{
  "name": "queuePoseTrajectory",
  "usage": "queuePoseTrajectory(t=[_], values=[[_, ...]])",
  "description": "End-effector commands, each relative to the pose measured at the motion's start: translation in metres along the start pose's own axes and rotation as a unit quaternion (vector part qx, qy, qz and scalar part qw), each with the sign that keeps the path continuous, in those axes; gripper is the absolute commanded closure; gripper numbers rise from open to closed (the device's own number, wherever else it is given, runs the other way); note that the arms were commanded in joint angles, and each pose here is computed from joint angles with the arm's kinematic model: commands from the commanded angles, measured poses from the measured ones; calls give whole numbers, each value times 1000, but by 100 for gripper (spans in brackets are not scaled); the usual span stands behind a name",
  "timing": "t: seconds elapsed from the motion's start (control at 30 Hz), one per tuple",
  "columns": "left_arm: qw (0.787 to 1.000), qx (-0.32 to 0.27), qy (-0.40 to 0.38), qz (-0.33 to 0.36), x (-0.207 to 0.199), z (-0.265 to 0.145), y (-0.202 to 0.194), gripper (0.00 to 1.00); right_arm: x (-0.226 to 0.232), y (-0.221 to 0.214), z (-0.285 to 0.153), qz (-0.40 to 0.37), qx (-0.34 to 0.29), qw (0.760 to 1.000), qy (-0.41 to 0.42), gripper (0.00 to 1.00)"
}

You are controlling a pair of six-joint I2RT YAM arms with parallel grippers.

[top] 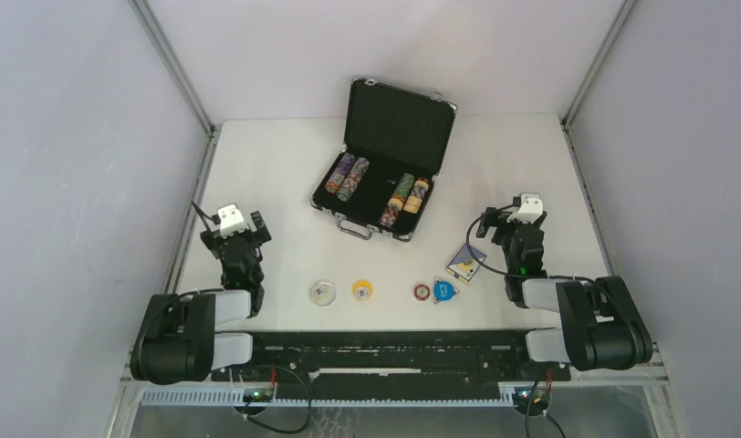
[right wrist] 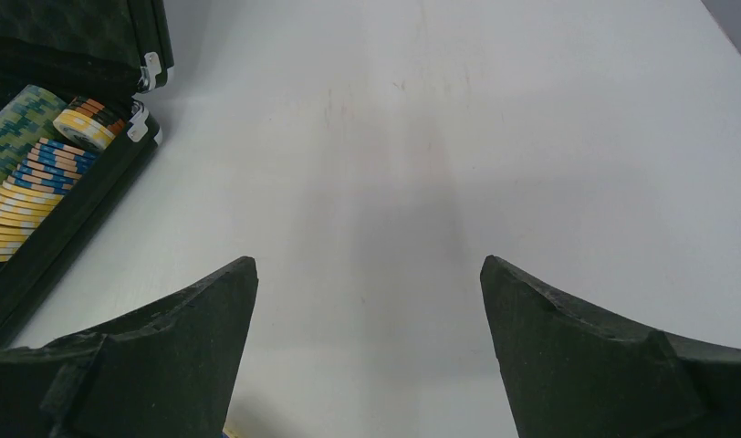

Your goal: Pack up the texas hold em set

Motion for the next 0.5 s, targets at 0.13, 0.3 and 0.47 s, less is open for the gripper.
queuePoseTrajectory(t=[0.13, 0.3, 0.47], values=[[999, -45, -5, -26, -6, 10, 24, 0, 2, 14, 6, 10, -26, 1000, 2, 0], [999, -45, -5, -26, -6, 10, 24, 0, 1, 14, 6, 11, -26, 1000, 1, 0], [996, -44, -79, 3, -17, 8, 23, 0, 1, 14, 6, 11, -26, 1000, 2, 0]])
Point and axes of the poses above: each gripper's point midway between its finger pads, its own z axis out along the fingers, its own x axis along the line the jaws close on, y = z × x, the point moved 8 cm from there along -z, back along the fingers, and after that the axes turned 1 degree about -z, right-handed, at the moved point
